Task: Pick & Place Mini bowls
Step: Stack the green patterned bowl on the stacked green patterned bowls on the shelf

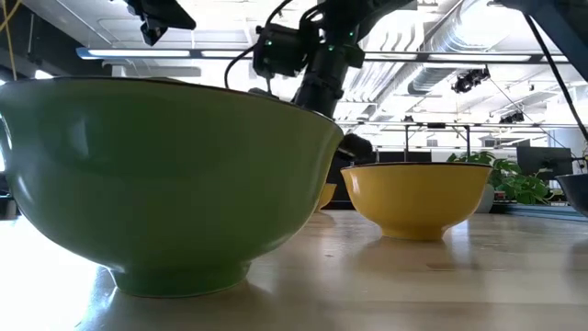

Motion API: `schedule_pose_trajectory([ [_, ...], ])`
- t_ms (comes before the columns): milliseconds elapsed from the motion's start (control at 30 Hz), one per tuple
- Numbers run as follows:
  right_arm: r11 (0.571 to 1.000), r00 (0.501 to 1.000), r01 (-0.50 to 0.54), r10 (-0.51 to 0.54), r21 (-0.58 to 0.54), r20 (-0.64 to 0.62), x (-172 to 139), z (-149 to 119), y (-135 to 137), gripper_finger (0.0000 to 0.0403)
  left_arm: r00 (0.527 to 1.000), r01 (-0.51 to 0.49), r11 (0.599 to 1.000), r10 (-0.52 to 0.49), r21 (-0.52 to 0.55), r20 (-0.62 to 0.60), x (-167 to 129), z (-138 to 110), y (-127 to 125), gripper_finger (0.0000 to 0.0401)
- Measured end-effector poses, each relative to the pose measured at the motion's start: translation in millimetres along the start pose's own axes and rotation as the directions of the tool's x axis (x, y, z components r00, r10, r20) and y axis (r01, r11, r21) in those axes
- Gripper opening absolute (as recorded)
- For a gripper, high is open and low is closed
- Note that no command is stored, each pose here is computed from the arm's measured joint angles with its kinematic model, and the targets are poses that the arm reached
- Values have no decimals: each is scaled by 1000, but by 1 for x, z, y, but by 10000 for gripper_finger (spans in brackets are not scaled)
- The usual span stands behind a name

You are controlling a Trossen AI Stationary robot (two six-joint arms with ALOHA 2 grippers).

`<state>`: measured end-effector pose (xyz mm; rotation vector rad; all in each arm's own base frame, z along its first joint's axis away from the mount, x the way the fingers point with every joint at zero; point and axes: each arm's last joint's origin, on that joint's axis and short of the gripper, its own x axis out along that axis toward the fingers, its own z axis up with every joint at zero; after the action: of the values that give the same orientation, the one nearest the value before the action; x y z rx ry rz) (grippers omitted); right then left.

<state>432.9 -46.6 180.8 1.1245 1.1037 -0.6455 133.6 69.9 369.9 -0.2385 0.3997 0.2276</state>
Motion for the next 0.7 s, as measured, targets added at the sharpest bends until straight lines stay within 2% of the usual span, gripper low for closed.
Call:
schedule_pose_trajectory([
  [167, 999, 999, -35, 35, -10, 20, 5, 3, 3, 15, 1000, -1, 1000, 1, -4, -3, 0, 0, 0, 0],
  [300, 999, 999, -49, 49, -5, -10, 17, 6, 2, 15, 1000, -5, 1000, 5, -10, -17, 0, -2, 0, 0],
  [500, 998, 998, -65, 65, -7, 14, 19, 8, 4, 18, 997, -24, 999, 22, -29, -78, 0, -8, 1, 0],
  [700, 998, 998, -65, 66, -12, 24, 17, 8, 4, 59, 995, -28, 999, 25, -31, -92, 0, -9, 1, 0],
])
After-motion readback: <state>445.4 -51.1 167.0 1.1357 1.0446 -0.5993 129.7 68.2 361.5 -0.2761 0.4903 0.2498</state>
